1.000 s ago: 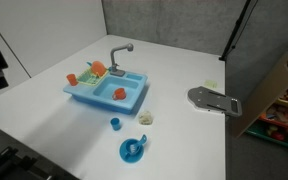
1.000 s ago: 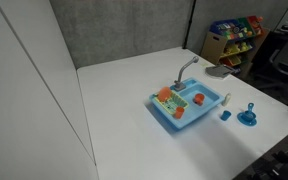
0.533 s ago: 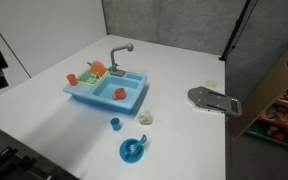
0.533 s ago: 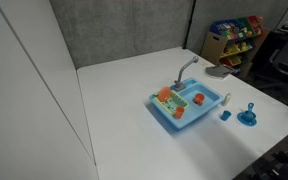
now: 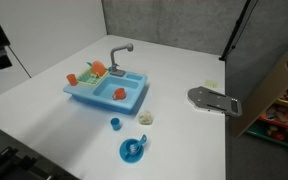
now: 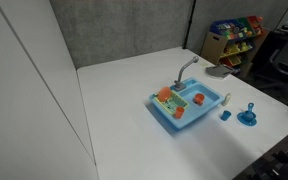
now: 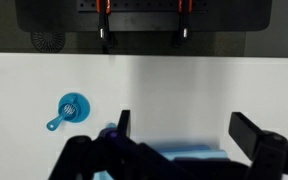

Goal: Move the toy bottle from the table to the sink

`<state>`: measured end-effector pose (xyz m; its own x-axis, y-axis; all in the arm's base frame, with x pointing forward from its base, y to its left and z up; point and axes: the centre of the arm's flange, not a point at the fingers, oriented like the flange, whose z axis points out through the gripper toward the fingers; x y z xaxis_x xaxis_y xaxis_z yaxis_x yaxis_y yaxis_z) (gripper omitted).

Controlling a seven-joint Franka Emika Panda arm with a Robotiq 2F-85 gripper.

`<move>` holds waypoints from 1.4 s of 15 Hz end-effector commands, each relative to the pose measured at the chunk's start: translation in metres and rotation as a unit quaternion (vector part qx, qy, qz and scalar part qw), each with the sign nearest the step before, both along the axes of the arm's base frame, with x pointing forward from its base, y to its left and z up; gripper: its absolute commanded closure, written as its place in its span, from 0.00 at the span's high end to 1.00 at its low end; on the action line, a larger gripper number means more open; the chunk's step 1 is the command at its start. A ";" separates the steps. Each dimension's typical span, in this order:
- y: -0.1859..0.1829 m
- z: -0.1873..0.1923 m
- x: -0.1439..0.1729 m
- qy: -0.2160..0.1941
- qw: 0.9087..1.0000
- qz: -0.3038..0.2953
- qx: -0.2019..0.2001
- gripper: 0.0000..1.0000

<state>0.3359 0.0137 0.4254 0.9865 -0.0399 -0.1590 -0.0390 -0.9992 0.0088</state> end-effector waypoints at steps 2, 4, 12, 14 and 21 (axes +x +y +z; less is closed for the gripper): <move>0.005 0.029 0.036 -0.005 0.999 -0.034 -0.005 1.00; 0.004 0.039 0.050 -0.013 0.999 -0.052 -0.005 1.00; -0.001 0.048 0.107 -0.043 0.995 -0.086 0.001 1.00; -0.002 0.041 0.122 -0.050 0.994 -0.097 0.003 1.00; -0.010 -0.004 0.166 -0.081 0.987 -0.135 -0.003 1.00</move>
